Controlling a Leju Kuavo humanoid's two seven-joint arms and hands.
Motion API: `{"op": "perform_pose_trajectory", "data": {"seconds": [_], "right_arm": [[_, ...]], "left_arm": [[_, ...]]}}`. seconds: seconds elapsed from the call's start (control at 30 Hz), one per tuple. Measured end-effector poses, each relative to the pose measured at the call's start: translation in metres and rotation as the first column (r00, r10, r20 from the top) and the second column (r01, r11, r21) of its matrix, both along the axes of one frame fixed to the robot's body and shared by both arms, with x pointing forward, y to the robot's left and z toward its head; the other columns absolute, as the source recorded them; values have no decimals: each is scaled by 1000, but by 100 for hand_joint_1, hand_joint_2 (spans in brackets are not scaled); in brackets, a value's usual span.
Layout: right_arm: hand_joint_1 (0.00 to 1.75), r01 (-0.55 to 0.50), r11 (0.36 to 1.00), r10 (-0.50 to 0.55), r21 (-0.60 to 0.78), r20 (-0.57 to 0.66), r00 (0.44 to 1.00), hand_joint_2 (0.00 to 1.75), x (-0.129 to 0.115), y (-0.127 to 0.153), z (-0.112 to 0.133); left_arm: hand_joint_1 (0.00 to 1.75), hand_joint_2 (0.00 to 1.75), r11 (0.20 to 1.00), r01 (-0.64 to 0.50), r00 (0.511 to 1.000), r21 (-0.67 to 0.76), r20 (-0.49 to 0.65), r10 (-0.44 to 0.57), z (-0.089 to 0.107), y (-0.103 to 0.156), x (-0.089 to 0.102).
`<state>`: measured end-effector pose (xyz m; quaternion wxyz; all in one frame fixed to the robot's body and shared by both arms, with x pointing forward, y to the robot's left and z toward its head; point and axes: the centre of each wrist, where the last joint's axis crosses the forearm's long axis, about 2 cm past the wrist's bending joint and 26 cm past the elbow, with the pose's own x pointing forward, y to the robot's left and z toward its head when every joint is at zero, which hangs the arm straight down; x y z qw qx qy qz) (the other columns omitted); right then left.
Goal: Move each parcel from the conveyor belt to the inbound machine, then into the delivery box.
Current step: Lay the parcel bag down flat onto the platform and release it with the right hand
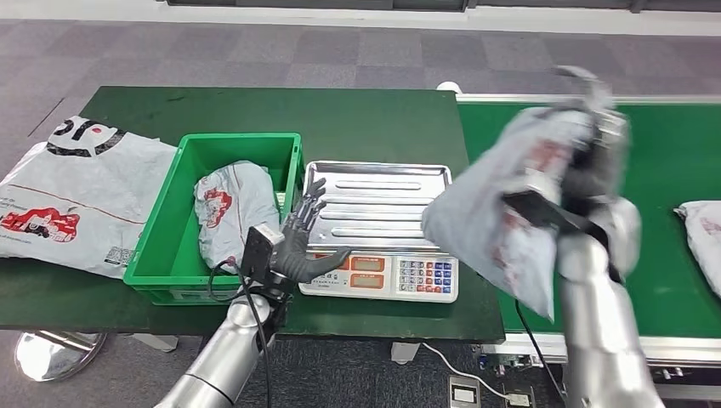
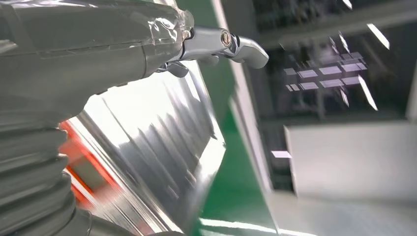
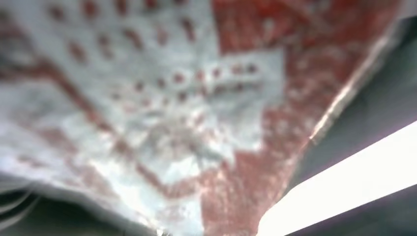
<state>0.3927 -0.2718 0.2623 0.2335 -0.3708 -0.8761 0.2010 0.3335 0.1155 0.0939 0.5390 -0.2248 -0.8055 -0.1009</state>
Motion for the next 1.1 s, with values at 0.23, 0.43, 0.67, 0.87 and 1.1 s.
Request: {"op": "perform_pose_trajectory", "data": {"seconds": [0.23,0.43,0.67,0.87,1.1], "right_arm": [[175,-224,953,157,-206,-297,942,175,33,88,-69],[175,-259,936,155,-238,-381,911,175,41,91,-78],[175,-272,933,153,-237,-421,894,175,42,92,-81],[175,-273,933,151,-236,-432,889,175,42,92,-83],[175,-264,938,123,-226,-495,860,175,44,91,-84]], "left_arm": [[0,175,998,63,998,-7,11,-63,10,-26,-2],[0,175,998,68,998,1,2,-68,7,-25,-3],[0,175,998,65,998,5,1,-65,6,-23,-3],[0,175,998,65,998,6,1,-65,6,-23,-2],[0,175,998,57,998,9,1,-57,5,-22,-2]]}}
